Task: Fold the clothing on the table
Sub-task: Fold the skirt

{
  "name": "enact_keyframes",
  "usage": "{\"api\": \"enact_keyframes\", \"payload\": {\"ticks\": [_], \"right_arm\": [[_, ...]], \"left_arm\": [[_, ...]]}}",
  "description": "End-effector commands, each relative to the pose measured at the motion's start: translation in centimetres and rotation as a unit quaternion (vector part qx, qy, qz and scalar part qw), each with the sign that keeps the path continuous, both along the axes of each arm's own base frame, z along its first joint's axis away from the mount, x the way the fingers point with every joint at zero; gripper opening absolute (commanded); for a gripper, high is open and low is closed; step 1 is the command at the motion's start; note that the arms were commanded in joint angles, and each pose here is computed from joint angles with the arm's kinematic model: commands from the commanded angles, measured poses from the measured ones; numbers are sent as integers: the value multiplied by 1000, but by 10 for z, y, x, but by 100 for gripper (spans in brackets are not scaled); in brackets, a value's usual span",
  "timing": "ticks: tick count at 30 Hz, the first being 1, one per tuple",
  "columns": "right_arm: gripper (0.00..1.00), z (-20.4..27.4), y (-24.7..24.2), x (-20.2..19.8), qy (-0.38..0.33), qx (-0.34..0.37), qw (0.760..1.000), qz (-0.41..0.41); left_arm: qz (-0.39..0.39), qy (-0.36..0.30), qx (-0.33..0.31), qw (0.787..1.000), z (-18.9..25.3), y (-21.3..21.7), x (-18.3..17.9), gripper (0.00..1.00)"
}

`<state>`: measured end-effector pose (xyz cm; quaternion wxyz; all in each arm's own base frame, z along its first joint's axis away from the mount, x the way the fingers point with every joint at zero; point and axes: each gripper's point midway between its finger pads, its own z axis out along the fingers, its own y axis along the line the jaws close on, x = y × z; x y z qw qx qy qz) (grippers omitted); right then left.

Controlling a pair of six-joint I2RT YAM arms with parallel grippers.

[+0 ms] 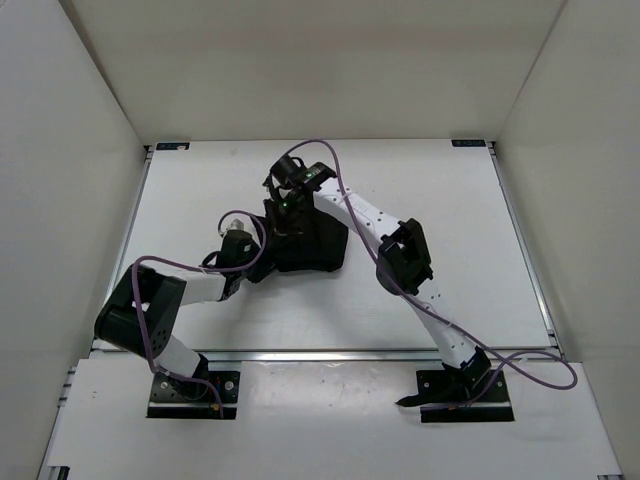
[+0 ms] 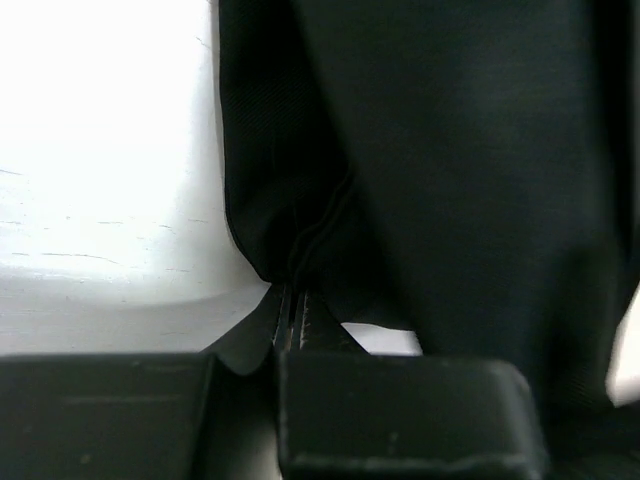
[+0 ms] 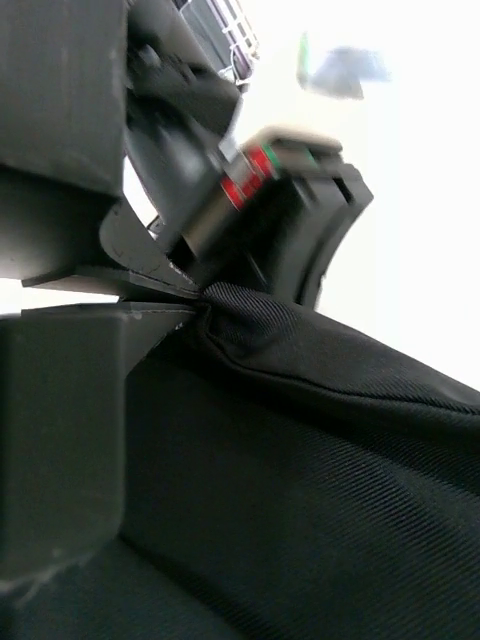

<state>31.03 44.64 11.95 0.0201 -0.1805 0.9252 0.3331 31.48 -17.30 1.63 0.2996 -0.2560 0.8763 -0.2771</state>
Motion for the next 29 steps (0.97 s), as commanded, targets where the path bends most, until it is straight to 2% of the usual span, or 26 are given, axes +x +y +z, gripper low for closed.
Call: {"api": "enact_keyframes", "payload": {"ticks": [1, 3, 5, 6, 7, 9, 10, 11, 12, 18, 24, 25, 27, 29], "right_arm": [[3, -7, 7, -7, 26, 4, 1000, 7], [15, -3, 8, -6, 28, 13, 999, 12], [29, 5, 5, 2, 9, 6, 1000, 1], [32, 12, 4, 12, -20, 3, 1000, -7], [39, 16, 0, 15, -27, -6, 999, -16], [52, 37, -11, 30, -54, -4, 998, -42], [54, 43, -19, 41, -73, -11, 995, -59], [56, 58, -28, 49, -95, -11, 993, -74], [59, 69, -34, 50, -103, -7, 992, -77], [61, 98, -93, 75, -132, -6, 985, -115], [58, 117, -133, 68, -159, 19, 978, -134], [63, 126, -140, 65, -170, 52, 974, -141], [85, 134, -151, 51, -189, 119, 965, -140], [100, 141, -167, 49, -186, 176, 954, -156]], "left_arm": [[-6, 35, 27, 999, -25, 14, -22, 4], [-9, 30, 23, 999, -21, 15, -22, 15], [-10, 37, 15, 999, -20, 17, -24, 39], [-6, 45, 13, 999, -18, 20, -26, 46], [-9, 54, 8, 998, -16, 19, -30, 49], [-11, 83, 3, 997, -11, 22, -44, 52], [-13, 73, -6, 997, -1, 22, -44, 53], [-12, 101, 2, 995, -8, 28, -58, 53], [-12, 101, 0, 995, -4, 31, -66, 54], [5, 91, 16, 996, 14, 57, -89, 56], [1, 69, 25, 997, 32, 64, -95, 58], [-3, 69, 27, 997, 33, 64, -96, 58], [-4, 65, 25, 998, 36, 65, -97, 59], [-2, 68, 29, 997, 34, 67, -101, 59]]}}
